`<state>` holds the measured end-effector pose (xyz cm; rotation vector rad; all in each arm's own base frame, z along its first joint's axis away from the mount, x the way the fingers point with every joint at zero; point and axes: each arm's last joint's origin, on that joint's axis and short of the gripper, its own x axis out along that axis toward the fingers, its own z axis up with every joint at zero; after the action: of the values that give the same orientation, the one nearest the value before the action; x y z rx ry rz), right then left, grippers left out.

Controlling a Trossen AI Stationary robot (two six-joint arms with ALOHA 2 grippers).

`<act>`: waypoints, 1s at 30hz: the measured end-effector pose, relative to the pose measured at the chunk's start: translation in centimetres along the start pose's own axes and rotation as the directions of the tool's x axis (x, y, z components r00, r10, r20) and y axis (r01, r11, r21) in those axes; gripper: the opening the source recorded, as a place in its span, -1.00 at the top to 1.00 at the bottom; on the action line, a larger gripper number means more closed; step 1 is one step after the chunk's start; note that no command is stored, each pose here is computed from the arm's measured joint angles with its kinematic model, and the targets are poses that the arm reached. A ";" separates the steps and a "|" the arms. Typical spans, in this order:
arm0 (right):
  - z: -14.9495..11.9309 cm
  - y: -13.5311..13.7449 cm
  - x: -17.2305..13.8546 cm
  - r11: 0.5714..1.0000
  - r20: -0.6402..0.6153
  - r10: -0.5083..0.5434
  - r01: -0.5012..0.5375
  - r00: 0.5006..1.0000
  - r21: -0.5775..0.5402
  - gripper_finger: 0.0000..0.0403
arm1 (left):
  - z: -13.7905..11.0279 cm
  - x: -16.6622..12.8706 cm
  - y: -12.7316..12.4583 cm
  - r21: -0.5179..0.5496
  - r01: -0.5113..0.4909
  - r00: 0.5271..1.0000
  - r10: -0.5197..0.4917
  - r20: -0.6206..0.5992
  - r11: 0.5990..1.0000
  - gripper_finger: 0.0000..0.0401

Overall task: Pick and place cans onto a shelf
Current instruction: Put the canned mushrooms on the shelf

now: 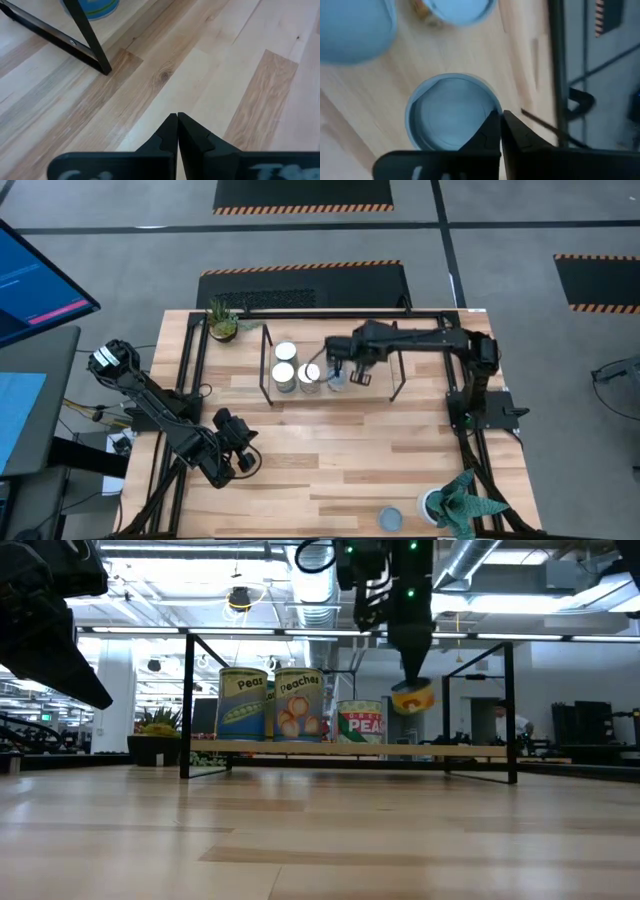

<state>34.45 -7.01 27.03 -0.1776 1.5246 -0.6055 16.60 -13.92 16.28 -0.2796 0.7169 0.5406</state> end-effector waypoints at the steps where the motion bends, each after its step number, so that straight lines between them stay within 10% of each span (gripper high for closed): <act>1: 0.2 -0.4 0.3 1.000 0.008 0.022 -0.022 1.000 0.001 0.93 | 0.0 0.0 0.0 0.004 0.000 1.000 0.000 0.000 1.000 1.00; 30: 0.3 -2.5 6.1 0.984 0.015 0.152 -0.153 0.988 0.088 0.77 | 0.0 0.0 0.0 0.001 0.006 1.000 -0.006 -0.017 1.000 1.00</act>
<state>33.65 -12.09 22.83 0.0052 1.4851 -0.5482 16.59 -13.96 16.26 -0.2858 0.7331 0.5330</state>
